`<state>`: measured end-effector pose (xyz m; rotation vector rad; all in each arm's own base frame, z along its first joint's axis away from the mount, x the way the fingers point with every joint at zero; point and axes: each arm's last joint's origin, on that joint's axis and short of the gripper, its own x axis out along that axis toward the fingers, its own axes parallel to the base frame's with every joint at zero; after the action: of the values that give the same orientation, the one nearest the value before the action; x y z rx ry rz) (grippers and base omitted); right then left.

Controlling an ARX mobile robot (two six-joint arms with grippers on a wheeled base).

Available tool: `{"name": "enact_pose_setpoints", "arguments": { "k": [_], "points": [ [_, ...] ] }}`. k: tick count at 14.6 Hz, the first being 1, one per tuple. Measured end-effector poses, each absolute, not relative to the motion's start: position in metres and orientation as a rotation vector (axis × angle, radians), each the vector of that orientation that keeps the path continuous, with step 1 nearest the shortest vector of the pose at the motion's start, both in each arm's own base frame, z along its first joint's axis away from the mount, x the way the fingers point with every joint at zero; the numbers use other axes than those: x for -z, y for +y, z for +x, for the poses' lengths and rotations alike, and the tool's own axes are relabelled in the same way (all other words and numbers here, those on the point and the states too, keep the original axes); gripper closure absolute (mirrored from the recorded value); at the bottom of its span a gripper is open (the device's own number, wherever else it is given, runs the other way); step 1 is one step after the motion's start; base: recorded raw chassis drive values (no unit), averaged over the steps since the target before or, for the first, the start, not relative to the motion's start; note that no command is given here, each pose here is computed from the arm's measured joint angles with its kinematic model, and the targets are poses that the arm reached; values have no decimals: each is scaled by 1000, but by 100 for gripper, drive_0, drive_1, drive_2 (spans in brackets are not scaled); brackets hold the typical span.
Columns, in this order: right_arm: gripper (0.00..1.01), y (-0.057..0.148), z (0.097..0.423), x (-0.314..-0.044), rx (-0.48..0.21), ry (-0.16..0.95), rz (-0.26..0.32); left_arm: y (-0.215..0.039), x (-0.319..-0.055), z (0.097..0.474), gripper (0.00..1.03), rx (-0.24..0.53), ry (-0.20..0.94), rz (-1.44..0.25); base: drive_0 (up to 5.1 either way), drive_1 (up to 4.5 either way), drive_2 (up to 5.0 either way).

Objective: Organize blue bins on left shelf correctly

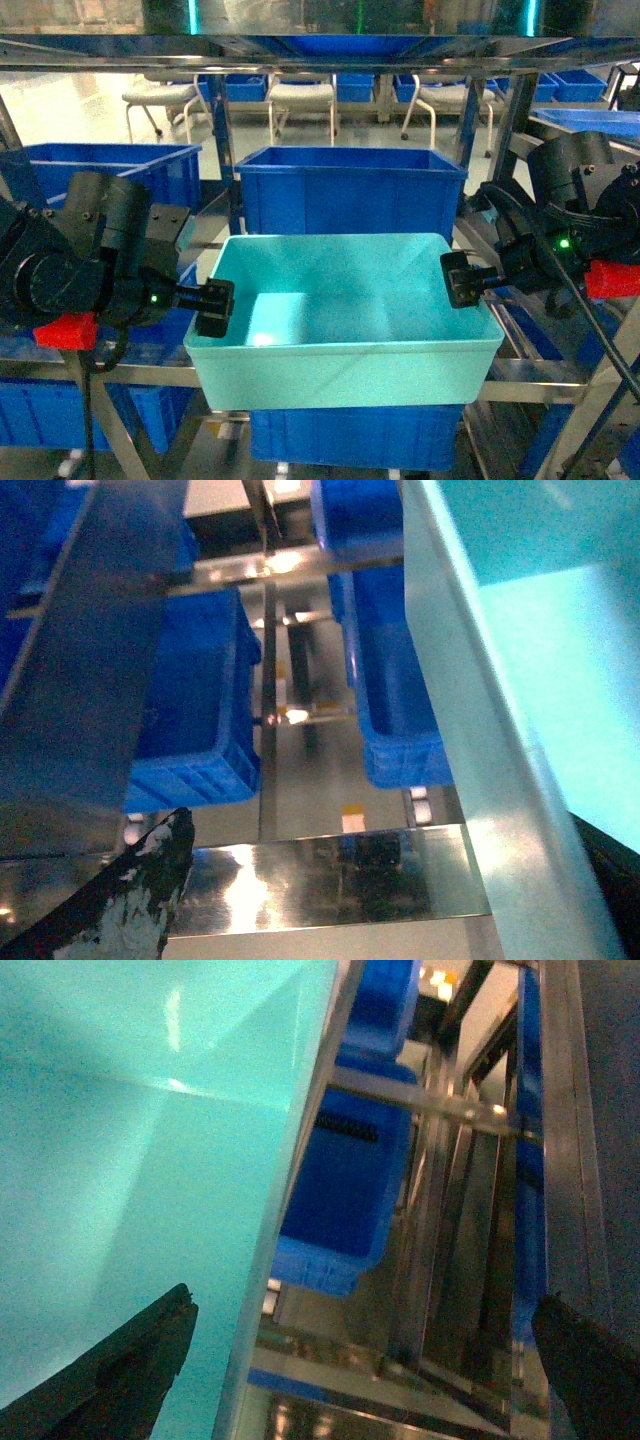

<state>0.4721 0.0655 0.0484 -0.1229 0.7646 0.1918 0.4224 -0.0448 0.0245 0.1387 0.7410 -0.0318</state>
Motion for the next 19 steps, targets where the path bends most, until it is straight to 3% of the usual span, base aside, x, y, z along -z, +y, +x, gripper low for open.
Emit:
{"name": "enact_pose_setpoints", "arguments": {
  "k": [2, 8, 12, 14, 15, 16, 17, 18, 19],
  "points": [
    [3, 66, 470, -54, -203, 672, -113, -41, -39, 418, 5, -13, 626, 135, 0, 0, 0],
    [3, 63, 443, -63, -205, 614, -100, -33, -67, 365, 5, -104, 376, 115, 0, 0, 0],
    [3, 64, 398, -76, -225, 678, -75, -27, -73, 297, 5, -162, 448, 133, 0, 0, 0],
    [3, 70, 342, -87, -303, 765, -17, -20, -80, 240, 5, -201, 676, 67, 0, 0, 0],
    [3, 75, 332, -87, -377, 820, 26, -19, -82, 236, 5, -225, 697, 53, 0, 0, 0],
    [3, 74, 332, -87, -376, 821, 27, -19, -82, 236, 5, -225, 697, 53, 0, 0, 0],
    [3, 75, 333, -88, -374, 809, 27, -17, -77, 236, 9, -191, 622, 26, 0, 0, 0],
    [9, 78, 333, -83, -314, 648, -12, -15, -64, 231, 16, -123, 587, 12, 0, 0, 0],
    [12, 77, 332, -79, -260, 582, -31, -14, -55, 225, 21, -80, 580, 10, 0, 0, 0]
  ]
}}
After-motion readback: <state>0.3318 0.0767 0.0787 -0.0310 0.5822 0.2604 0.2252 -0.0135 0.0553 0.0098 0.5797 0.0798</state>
